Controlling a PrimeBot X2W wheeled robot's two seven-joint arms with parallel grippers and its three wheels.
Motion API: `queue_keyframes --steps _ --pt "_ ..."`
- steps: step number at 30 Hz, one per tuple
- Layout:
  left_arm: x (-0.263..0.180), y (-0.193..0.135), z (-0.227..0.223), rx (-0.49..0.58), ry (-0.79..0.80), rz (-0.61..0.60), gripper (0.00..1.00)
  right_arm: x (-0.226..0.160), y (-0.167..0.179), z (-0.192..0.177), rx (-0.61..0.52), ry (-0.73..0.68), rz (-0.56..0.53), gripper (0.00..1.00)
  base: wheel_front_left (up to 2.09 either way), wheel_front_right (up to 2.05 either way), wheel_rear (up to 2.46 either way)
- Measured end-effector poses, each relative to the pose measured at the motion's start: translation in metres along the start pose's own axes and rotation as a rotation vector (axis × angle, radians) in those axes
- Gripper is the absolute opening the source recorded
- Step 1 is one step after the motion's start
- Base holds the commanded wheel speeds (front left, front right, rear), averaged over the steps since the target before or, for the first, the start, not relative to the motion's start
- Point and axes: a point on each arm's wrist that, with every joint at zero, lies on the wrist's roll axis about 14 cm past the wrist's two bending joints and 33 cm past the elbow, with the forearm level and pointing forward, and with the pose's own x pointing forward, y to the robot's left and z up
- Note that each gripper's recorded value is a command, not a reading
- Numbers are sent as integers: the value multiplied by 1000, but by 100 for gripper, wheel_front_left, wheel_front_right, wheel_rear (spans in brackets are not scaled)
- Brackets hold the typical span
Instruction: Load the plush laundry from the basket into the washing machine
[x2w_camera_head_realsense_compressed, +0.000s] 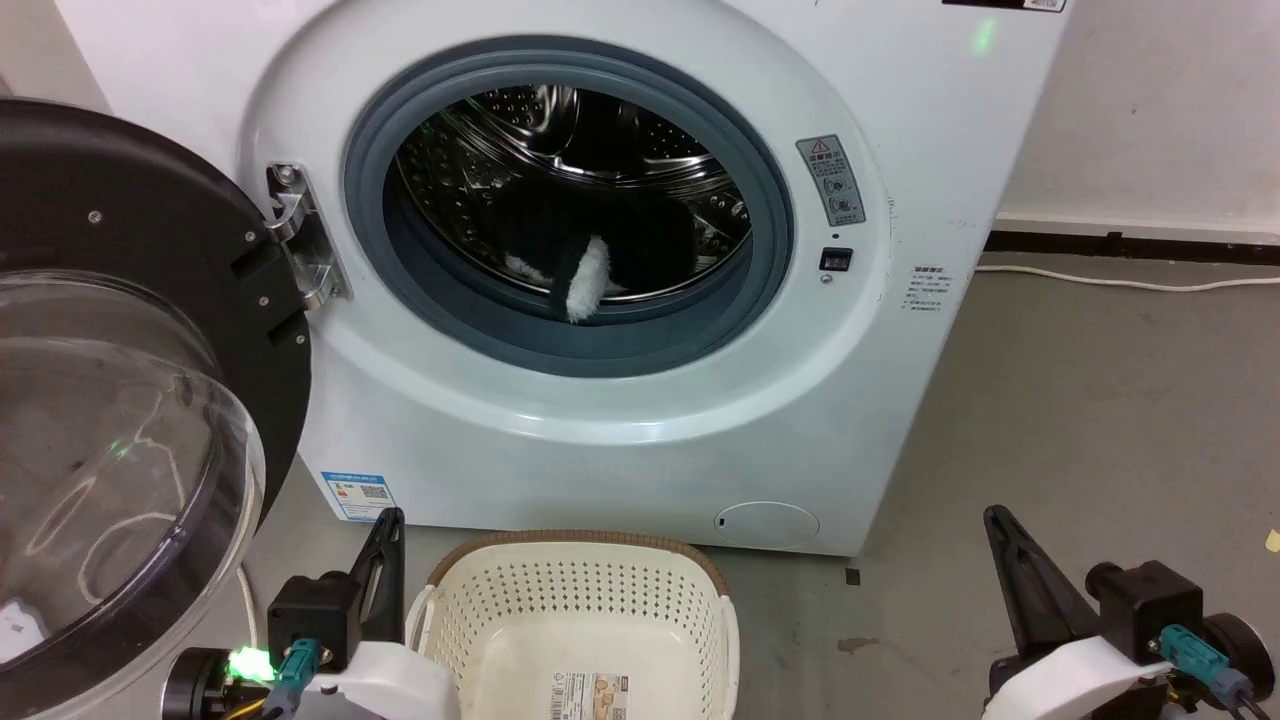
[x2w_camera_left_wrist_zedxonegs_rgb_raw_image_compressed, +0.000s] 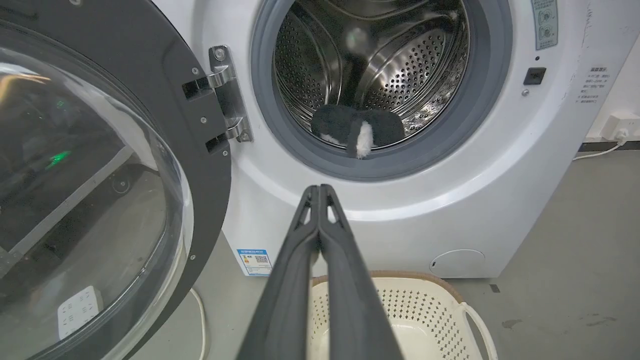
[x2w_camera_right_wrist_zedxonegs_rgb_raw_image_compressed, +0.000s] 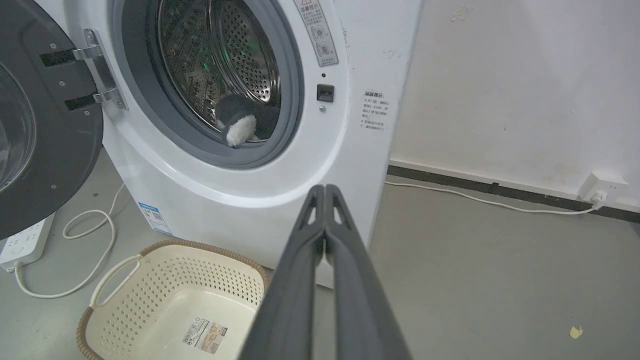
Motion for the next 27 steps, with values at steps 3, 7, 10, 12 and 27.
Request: queue_keyframes --steps 3,7,10,12,27 --pt "1 1 0 4 6 4 0 0 0 -1 -7 9 0 0 0 0 0" --pt "1 1 0 6 10 7 0 0 0 -2 -16 18 2 0 0 0 0" --pt "2 0 -1 3 17 7 0 0 1 -2 -18 22 2 0 0 0 0" --pt "2 0 0 3 17 8 0 1 1 0 -19 19 2 0 0 0 0" --pt "3 2 0 6 24 18 0 2 1 1 -28 24 4 0 0 0 0"
